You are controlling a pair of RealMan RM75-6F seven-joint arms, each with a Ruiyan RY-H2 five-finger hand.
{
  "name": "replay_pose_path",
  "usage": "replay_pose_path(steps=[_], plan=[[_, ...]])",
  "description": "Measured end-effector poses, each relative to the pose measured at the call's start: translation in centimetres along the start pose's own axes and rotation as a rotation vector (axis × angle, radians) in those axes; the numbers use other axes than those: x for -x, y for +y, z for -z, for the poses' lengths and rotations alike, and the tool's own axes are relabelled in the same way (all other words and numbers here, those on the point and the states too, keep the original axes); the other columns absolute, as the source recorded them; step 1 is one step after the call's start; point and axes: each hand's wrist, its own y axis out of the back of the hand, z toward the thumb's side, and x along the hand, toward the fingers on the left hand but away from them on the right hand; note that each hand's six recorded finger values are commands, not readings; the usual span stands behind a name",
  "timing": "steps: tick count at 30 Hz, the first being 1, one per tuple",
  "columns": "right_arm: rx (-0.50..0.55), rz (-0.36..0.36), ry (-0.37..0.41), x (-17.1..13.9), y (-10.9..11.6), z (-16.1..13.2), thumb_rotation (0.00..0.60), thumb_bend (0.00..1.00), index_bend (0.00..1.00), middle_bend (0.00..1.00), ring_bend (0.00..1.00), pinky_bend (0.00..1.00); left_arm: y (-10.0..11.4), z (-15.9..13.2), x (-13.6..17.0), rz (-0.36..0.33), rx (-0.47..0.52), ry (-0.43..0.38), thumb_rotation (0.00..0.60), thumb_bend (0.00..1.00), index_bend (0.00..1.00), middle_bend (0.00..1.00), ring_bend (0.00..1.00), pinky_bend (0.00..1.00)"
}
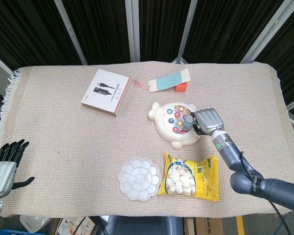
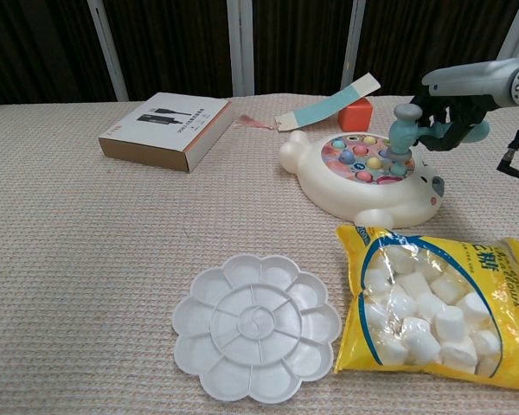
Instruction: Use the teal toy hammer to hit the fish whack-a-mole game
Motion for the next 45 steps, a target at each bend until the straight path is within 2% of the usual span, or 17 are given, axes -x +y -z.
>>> replay_pose_path(steps=[10,20,25,34,45], plan=[[-0.028,-0.038,-0.017,1.0,-1.6,0.1,0.600,0.85,0.93,0.80,0.66,0.49,-0.1,0.2,0.0,0.006,0.000,0.009,0.600,0.11,0.00,0.00,0.00,0.00],[-0.019,0.013,-0.014,-0.5,0.3,0.1,0.600,0.86,0.93,0.80,0.66,0.49,0.1,0.3,0.1,-0.007,0.005,0.003,0.600,0.11,0.00,0.00,0.00,0.00],[0.007,0.041,-0.028,-2.5,1.0,1.5,0.600,0.85,0.93,0.80,0.66,0.49,0.2,0.3,0.3,-0.010,0.007,-0.006,0.600,0.11,0.00,0.00,0.00,0.00],[0.048,0.023,-0.039,-4.5,-1.9,4.7,0.600,0.85,0.92,0.80,0.63,0.47,0.8,0.5,1.1,-0.026,-0.001,0.012,0.600,0.11,0.00,0.00,0.00,0.00],[0.097,0.002,-0.062,-3.9,-6.0,9.4,0.600,0.85,0.85,0.79,0.58,0.41,1.5,-0.1,1.9,-0.039,-0.015,0.028,0.600,0.11,0.00,0.00,0.00,0.00]])
